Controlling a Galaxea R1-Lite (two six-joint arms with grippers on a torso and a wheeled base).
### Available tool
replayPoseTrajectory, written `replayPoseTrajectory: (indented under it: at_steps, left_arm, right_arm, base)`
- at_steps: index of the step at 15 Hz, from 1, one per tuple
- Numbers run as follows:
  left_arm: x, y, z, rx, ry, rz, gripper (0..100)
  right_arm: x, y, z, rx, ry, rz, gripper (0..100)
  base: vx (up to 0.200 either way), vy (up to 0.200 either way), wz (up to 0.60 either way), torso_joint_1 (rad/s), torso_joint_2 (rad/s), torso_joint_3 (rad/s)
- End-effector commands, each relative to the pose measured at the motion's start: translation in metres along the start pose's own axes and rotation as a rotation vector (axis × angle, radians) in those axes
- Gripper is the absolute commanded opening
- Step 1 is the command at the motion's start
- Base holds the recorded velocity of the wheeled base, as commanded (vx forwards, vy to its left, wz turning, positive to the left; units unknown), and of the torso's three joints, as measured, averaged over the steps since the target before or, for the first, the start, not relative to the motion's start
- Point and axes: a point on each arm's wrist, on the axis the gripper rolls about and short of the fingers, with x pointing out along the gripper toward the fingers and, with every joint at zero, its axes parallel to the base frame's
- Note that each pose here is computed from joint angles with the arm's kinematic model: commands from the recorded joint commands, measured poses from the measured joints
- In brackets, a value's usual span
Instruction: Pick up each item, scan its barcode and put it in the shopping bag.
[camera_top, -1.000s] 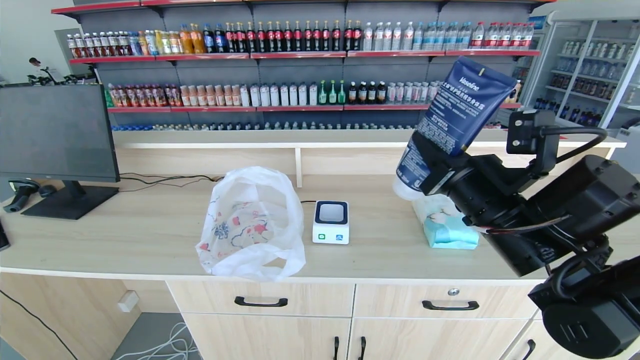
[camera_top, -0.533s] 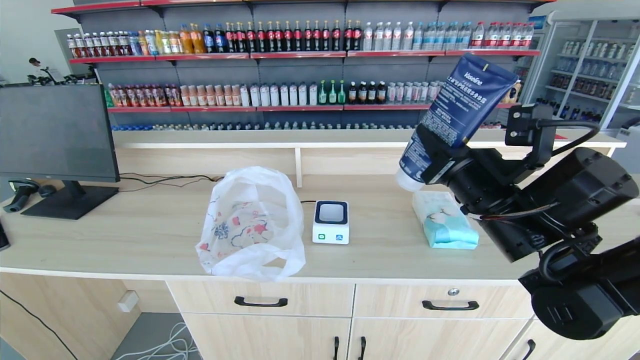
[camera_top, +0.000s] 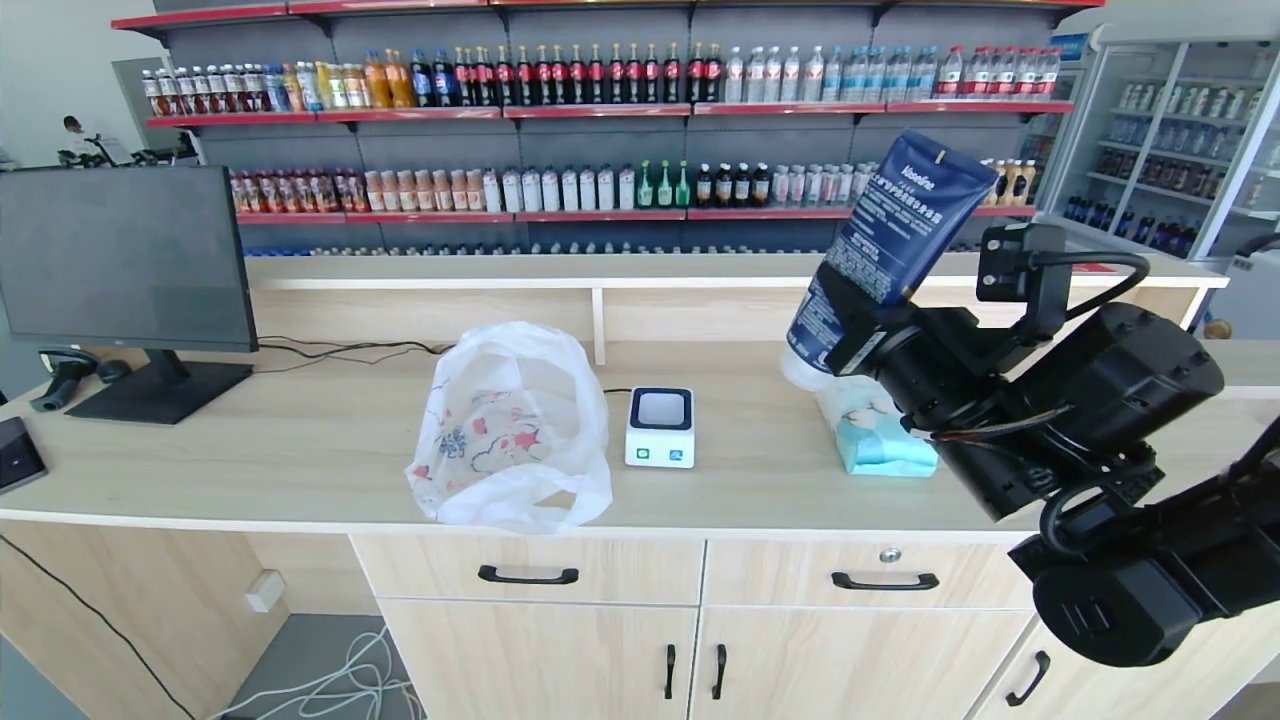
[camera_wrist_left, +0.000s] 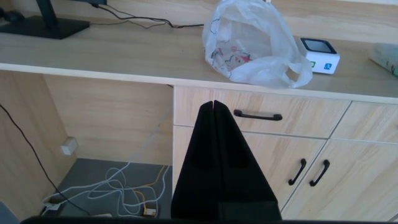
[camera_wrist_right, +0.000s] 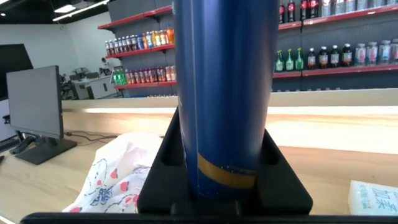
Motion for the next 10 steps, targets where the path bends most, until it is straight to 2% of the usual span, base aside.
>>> replayPoseTrajectory:
  at_steps: [1, 10]
  left_arm:
    - [0.0000, 0.0000, 0.0000, -0.001, 0.000, -0.001, 0]
    - [0.0000, 0.0000, 0.0000, -0.005, 0.000, 0.001, 0]
  right_arm:
    - [0.0004, 0.0009, -0.0009, 0.002, -0.002, 0.005, 0]
    - [0.0010, 0.0012, -0.0036, 0.000, 0.004, 0.004, 0]
  base:
    - [0.000, 0.200, 0.00, 0.022, 0.01, -0.007]
    - [0.000, 0.200, 0.00, 0.005, 0.00, 0.002]
